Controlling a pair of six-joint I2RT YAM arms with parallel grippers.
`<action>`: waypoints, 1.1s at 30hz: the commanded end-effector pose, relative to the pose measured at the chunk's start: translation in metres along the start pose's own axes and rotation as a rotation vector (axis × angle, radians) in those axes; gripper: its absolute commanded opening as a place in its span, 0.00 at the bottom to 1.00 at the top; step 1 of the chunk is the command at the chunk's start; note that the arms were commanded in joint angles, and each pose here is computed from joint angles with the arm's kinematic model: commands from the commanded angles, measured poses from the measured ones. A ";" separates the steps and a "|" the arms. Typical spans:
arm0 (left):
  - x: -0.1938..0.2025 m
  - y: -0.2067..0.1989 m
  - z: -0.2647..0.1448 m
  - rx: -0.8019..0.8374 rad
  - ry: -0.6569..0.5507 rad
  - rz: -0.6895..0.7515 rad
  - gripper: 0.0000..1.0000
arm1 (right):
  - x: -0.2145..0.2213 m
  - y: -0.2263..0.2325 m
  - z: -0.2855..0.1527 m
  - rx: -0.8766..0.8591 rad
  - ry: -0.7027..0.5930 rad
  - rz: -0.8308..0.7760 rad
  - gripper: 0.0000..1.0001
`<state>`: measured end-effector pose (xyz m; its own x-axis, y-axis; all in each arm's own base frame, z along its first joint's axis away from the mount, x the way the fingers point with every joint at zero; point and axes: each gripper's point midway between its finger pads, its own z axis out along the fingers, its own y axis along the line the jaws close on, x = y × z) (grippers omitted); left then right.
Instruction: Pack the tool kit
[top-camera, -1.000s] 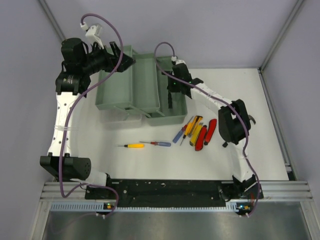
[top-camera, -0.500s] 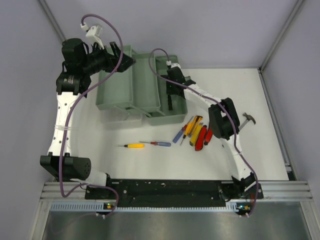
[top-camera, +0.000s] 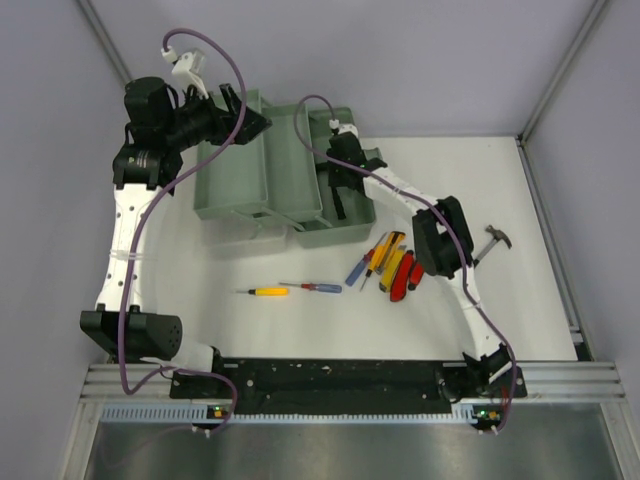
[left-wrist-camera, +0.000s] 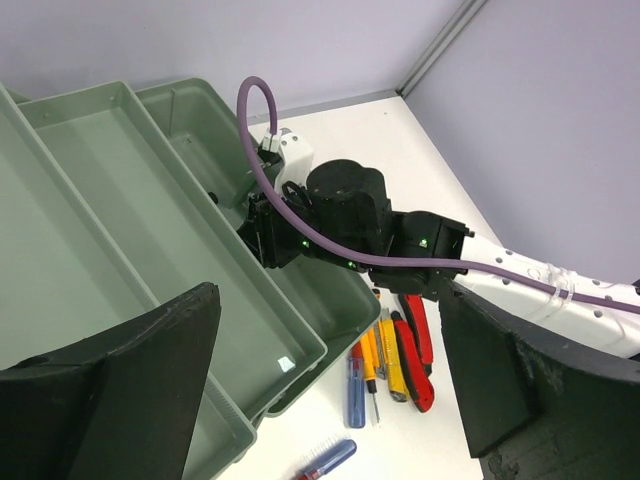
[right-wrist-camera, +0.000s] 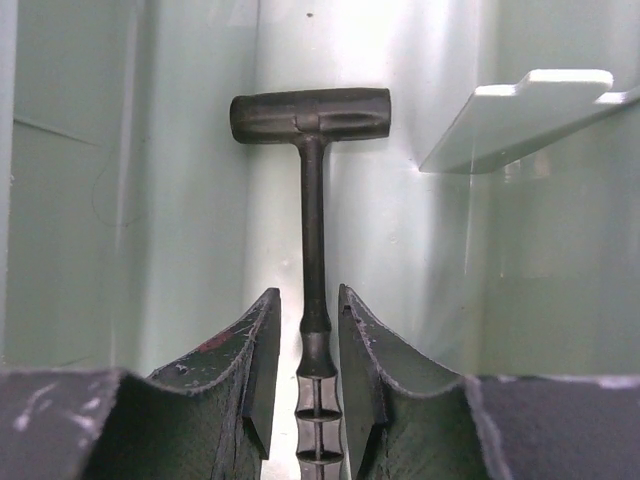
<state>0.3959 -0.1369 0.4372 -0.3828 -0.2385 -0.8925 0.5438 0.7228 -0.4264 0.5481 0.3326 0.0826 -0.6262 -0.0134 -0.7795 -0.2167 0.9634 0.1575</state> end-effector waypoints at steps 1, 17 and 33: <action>-0.015 -0.008 -0.008 0.008 -0.058 0.047 0.93 | -0.012 0.003 -0.001 0.019 -0.040 -0.001 0.29; -0.013 -0.001 -0.008 -0.030 -0.054 0.056 0.93 | -0.147 0.008 -0.154 -0.020 -0.326 0.050 0.41; 0.063 0.084 0.044 -0.371 0.089 -0.017 0.86 | -0.014 -0.171 -0.237 0.352 -0.069 0.354 0.49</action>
<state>0.4291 -0.1251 0.3547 -0.4807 -0.2288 -0.8465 0.3344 0.8446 -0.4182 0.4496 0.1418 0.2121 -0.5586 0.2431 -0.7930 0.1518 0.9699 0.1904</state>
